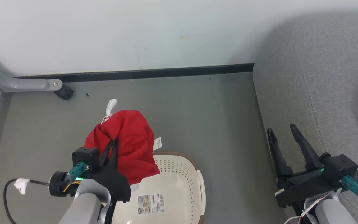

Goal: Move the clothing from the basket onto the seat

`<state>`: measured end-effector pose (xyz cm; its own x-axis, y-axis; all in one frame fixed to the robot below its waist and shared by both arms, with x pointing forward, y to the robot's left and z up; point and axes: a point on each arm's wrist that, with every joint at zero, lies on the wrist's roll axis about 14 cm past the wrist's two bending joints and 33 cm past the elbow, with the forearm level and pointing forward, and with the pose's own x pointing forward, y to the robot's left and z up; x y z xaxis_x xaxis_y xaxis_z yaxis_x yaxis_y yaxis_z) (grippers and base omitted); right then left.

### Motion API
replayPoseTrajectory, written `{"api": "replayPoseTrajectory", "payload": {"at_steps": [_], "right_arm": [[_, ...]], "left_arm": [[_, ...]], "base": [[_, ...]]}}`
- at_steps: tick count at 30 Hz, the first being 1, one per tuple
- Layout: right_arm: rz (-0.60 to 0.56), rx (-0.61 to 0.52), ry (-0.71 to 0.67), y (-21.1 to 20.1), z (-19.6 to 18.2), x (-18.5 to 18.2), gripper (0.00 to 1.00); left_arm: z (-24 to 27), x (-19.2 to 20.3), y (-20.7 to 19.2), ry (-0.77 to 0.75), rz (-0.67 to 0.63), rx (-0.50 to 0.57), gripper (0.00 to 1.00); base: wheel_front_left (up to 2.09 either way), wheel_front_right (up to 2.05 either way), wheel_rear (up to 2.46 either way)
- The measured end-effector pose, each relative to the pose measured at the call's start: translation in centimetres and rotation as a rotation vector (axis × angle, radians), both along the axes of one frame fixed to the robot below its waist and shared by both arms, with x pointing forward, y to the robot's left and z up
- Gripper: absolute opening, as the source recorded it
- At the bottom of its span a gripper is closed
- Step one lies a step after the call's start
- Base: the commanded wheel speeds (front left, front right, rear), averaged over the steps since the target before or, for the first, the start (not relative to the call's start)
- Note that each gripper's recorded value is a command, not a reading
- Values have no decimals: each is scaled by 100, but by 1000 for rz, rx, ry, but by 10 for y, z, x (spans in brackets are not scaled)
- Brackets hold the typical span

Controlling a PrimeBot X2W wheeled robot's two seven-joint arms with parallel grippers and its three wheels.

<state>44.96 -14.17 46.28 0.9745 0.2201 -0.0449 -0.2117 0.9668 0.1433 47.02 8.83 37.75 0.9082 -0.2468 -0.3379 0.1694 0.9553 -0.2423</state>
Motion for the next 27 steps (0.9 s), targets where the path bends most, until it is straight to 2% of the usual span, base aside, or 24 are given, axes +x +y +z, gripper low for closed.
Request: {"api": "replayPoseTrajectory", "payload": {"at_steps": [10,16,27], "right_arm": [[0,4,-14,2,11,-24,100],[10,11,-12,7,13,-41,100],[64,39,-27,32,22,-68,100]], "left_arm": [[66,-10,-26,-200,-86,-46,0],[97,-28,-52,-301,-185,-63,0],[133,-61,-79,-403,-275,-107,0]], "base": [[0,0,0],[0,0,0],[0,0,0]]}}
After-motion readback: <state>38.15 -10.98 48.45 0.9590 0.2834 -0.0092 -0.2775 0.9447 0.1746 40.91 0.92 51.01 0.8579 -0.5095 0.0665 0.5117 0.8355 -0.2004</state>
